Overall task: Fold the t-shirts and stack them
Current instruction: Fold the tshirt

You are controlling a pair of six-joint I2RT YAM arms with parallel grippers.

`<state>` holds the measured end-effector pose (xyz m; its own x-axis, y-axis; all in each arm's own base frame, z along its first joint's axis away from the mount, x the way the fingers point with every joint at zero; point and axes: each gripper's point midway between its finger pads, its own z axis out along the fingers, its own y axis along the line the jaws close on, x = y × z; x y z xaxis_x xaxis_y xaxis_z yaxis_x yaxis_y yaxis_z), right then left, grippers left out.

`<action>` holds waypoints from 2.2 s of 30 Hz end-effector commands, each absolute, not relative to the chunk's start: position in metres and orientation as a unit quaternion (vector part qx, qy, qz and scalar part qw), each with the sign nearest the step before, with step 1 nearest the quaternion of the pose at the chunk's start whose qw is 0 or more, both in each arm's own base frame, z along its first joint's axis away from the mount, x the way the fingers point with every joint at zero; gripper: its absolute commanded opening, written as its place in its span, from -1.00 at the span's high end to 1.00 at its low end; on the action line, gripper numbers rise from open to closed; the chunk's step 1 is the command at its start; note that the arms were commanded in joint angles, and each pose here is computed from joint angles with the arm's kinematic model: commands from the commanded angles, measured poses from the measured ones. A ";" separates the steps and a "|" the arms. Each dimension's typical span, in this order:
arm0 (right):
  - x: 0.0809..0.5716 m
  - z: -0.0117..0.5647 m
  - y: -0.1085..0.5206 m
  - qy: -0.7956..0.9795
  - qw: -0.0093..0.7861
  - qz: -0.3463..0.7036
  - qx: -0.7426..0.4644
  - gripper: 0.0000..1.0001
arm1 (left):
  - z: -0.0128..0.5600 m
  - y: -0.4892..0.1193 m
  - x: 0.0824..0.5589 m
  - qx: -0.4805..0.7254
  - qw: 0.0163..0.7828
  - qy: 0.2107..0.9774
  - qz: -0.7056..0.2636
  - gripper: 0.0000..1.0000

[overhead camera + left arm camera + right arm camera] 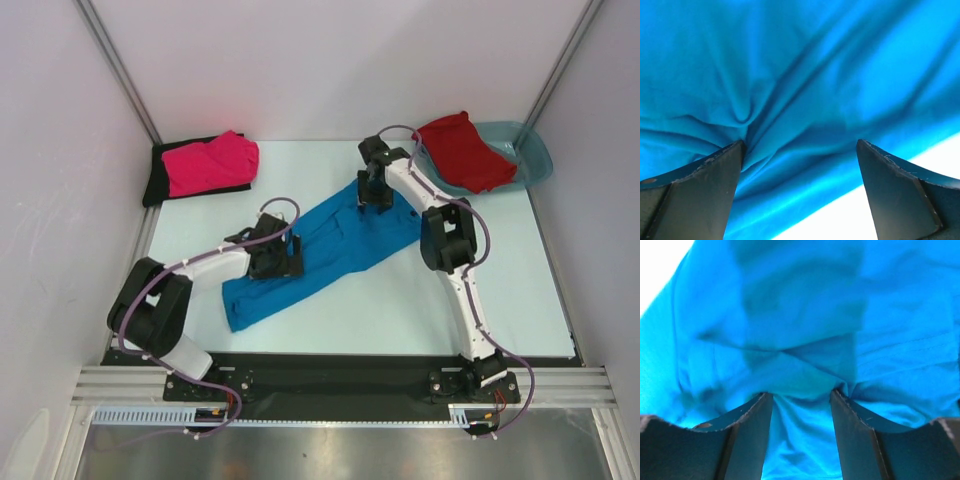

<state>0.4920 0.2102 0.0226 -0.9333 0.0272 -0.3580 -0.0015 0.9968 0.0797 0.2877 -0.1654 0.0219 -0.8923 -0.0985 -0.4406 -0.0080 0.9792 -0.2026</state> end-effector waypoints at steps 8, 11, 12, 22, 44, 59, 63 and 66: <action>0.561 0.000 0.265 0.952 0.244 0.178 -0.052 -0.36 | 0.026 -0.241 0.187 0.011 0.099 0.975 -0.199 -0.99; 0.562 0.007 0.282 0.938 0.245 0.233 -0.079 -0.43 | 0.041 -0.276 0.174 0.037 0.087 0.965 -0.245 -1.00; 0.564 0.006 0.284 0.934 0.246 0.244 -0.083 -0.43 | 0.045 -0.287 0.168 0.039 0.077 0.960 -0.266 -1.00; 0.590 0.041 0.287 0.888 0.280 0.352 -0.095 -0.50 | 0.093 -0.358 0.132 0.119 0.049 0.927 -0.353 -1.00; 0.519 0.144 0.147 0.917 0.367 0.151 0.046 -0.52 | 0.186 -0.265 0.444 0.104 0.401 0.867 -0.278 -1.00; 0.498 0.067 0.126 0.924 0.321 0.190 0.086 -0.52 | 0.116 -0.217 0.549 0.059 0.368 0.838 -0.399 -0.99; 0.509 0.056 0.126 0.921 0.317 0.204 0.094 -0.52 | 0.102 -0.216 0.567 0.057 0.356 0.836 -0.414 -1.00; 0.517 0.046 0.125 0.923 0.308 0.206 0.102 -0.51 | 0.108 -0.223 0.579 0.059 0.349 0.824 -0.443 -0.99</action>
